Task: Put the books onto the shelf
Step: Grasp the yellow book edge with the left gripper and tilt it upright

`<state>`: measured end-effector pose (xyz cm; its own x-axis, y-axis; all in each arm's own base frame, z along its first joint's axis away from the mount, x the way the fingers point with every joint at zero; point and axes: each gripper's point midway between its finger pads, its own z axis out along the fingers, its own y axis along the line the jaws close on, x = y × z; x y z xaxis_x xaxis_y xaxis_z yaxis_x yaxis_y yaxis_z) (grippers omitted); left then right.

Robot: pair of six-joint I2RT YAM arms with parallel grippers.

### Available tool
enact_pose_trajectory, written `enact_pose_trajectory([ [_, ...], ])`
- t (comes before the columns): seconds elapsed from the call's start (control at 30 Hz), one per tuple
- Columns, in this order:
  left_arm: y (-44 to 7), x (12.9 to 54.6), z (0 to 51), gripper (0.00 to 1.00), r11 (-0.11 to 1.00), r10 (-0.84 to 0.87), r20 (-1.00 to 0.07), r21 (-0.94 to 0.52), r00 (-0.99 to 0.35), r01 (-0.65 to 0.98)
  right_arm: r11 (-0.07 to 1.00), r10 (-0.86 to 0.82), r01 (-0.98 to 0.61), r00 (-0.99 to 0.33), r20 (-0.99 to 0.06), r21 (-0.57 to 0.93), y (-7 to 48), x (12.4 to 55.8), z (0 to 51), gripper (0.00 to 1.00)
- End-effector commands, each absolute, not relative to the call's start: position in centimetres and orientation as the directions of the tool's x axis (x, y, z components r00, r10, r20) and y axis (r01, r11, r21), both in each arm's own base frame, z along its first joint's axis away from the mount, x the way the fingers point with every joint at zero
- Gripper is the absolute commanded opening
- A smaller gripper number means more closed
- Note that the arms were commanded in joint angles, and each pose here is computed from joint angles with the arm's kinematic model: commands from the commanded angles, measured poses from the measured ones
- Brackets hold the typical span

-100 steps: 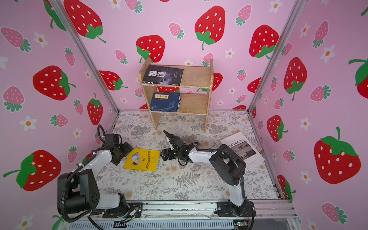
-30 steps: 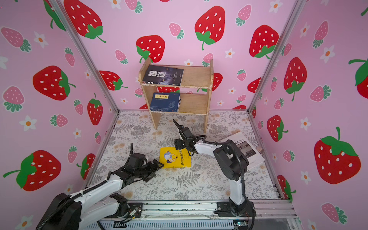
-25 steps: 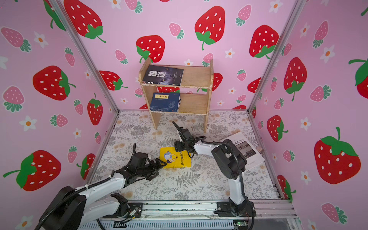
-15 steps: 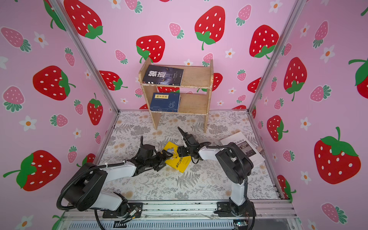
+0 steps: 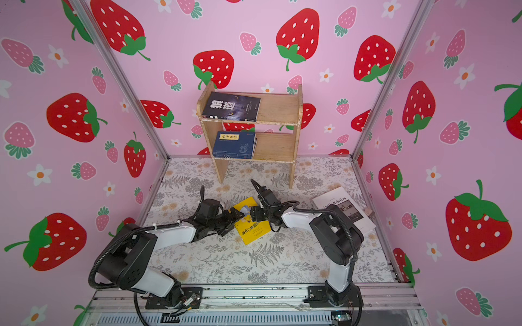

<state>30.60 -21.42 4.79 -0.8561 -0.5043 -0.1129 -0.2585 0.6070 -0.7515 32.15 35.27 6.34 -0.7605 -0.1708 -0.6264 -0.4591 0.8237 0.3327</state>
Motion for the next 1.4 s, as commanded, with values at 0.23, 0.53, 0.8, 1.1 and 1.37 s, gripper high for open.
enact_pose_trajectory([
  [0.23,-20.9,28.4,1.1,0.89,0.652,-0.482,-0.063,-0.692,-0.874,-0.310,0.871,-0.238,-0.433,-0.784,-0.574,0.231,34.0,32.9,1.8,0.52],
  [0.53,-23.9,31.2,2.2,0.84,0.497,-0.504,-0.052,-0.834,-0.862,-0.240,0.853,-0.245,-0.430,-0.829,-0.502,0.294,33.8,30.6,-1.9,0.37],
  [0.8,-25.5,33.6,9.8,0.82,0.304,-0.539,-0.143,-0.952,-0.830,-0.034,0.789,-0.197,-0.408,-0.876,-0.440,0.460,35.4,28.2,-3.9,0.34],
  [1.1,-24.1,32.6,11.4,0.79,0.423,-0.523,-0.219,-0.906,-0.823,-0.027,0.778,-0.193,-0.406,-0.881,-0.433,0.480,35.8,28.1,-4.1,0.34],
  [1.37,-23.4,31.7,7.3,0.61,0.503,-0.515,-0.145,-0.849,-0.845,-0.161,0.770,-0.182,-0.406,-0.879,-0.441,0.492,35.7,27.9,-3.3,0.34],
])
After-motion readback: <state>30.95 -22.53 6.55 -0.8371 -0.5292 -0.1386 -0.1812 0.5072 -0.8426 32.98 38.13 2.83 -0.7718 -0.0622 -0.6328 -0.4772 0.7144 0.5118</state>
